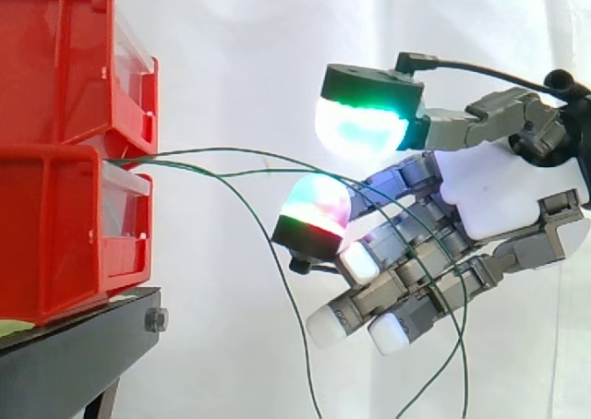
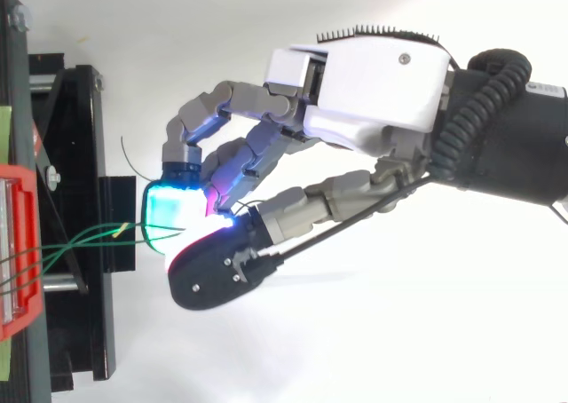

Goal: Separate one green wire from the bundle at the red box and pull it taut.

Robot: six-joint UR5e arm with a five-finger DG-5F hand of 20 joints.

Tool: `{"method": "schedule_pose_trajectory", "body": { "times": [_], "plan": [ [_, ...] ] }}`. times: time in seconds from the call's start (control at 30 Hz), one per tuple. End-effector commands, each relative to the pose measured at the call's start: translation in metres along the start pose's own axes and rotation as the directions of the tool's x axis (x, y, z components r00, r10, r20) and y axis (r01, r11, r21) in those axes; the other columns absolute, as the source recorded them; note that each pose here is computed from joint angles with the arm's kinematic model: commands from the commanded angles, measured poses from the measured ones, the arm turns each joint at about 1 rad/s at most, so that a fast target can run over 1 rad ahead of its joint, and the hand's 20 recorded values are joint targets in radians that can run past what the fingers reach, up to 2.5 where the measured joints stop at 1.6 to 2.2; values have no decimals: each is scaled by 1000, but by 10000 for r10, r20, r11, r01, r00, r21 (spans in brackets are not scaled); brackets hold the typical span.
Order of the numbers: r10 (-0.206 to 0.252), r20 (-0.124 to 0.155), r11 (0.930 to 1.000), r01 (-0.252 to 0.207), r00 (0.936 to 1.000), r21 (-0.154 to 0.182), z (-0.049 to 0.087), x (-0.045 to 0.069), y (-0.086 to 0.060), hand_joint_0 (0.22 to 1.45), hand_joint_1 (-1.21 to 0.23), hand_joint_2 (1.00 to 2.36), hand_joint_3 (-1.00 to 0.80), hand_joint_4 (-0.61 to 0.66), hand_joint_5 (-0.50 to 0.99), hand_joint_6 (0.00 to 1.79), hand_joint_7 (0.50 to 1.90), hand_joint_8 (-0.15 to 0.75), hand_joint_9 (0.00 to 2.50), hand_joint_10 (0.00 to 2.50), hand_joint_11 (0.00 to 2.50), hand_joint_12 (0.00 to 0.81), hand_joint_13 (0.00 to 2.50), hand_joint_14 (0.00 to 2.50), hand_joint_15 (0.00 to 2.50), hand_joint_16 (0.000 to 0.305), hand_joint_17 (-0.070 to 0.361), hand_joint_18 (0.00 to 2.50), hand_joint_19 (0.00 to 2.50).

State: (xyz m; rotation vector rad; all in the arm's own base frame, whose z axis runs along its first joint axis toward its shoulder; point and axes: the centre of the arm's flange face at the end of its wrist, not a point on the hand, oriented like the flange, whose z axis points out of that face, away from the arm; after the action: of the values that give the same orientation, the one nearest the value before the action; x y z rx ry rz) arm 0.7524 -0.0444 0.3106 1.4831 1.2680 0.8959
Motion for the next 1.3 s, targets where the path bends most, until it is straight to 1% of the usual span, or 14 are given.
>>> {"method": "schedule_pose_trajectory", "body": {
  "times": [0.0, 0.27, 0.33, 0.4, 0.47, 0.53, 0.63, 0.8, 0.87, 0.93, 1.03, 1.13, 1.2, 1.27],
  "plan": [
    [-6, 5, 10000, 6, 10000, -1, 0, 0, 0, 501, -680, 1002, -471, 126, -131, 865, 953, 269, 918, 21, 575, 350, 570, 13, 323, 51, 114, 551, 525],
    [-1, 4, 10000, 1, 10000, -15, 0, 0, 0, 566, -774, 1017, -254, 101, -133, 857, 1037, 259, 909, 21, 576, 336, 561, 13, 329, 47, 106, 524, 536],
    [-5, -11, 10000, 5, 10000, -16, 0, 1, 0, 570, -783, 1018, -222, 98, -135, 871, 1028, 258, 909, 19, 579, 335, 560, 13, 329, 47, 105, 526, 540],
    [-11, -10, 10000, 11, 10000, -1, 0, 1, 0, 569, -758, 1018, -234, 112, -135, 875, 1021, 258, 910, 19, 578, 334, 561, 13, 331, 47, 105, 529, 539],
    [-11, -10, 10000, 11, 10000, -1, 0, 1, 0, 561, -700, 1015, -301, 119, -133, 879, 990, 264, 925, 21, 577, 336, 569, 13, 328, 47, 106, 535, 545],
    [-5, -11, 10000, 5, 10000, -16, 0, 1, 0, 560, -655, 1011, -366, 118, -126, 875, 1004, 272, 958, 19, 581, 337, 580, 13, 329, 47, 106, 545, 545],
    [-12, 6, 10000, 12, 10000, 14, 0, 0, -1, 559, -591, 1011, -378, 120, -123, 873, 1011, 269, 961, 19, 576, 336, 587, 13, 333, 47, 106, 548, 545],
    [-21, -8, 10000, 21, 10000, 27, 0, 1, -1, 558, -575, 1010, -381, 123, -121, 871, 1018, 269, 967, 21, 580, 337, 593, 13, 332, 47, 106, 552, 545],
    [-16, -9, 10000, 16, 10000, 13, 0, 1, 0, 558, -610, 1010, -381, 121, -121, 871, 1013, 274, 971, 19, 582, 338, 596, 13, 336, 47, 106, 553, 545],
    [-12, 6, 10000, 12, 10000, 14, 0, 0, 0, 568, -713, 1010, -375, 123, -119, 869, 1018, 273, 973, 21, 573, 336, 595, 13, 325, 47, 105, 561, 537],
    [-12, 6, 10000, 12, 10000, 14, 0, 0, 0, 588, -802, 1013, -348, 114, -120, 869, 1048, 258, 955, 22, 579, 332, 594, 13, 330, 46, 104, 562, 529],
    [-16, -9, 10000, 16, 10000, 13, 0, 1, 0, 603, -841, 1013, -345, 90, -125, 875, 1036, 258, 946, 21, 582, 328, 593, 14, 334, 46, 103, 563, 527],
    [-17, 7, 10000, 17, 10000, 28, 0, 0, -1, 598, -839, 1011, -363, 112, -128, 878, 1011, 257, 947, 21, 587, 327, 592, 14, 330, 46, 103, 565, 529],
    [-17, 7, 10000, 17, 10000, 28, 0, 0, -1, 577, -821, 1004, -447, 120, -127, 879, 995, 257, 948, 21, 585, 329, 594, 13, 325, 46, 104, 569, 528]
  ]
}}
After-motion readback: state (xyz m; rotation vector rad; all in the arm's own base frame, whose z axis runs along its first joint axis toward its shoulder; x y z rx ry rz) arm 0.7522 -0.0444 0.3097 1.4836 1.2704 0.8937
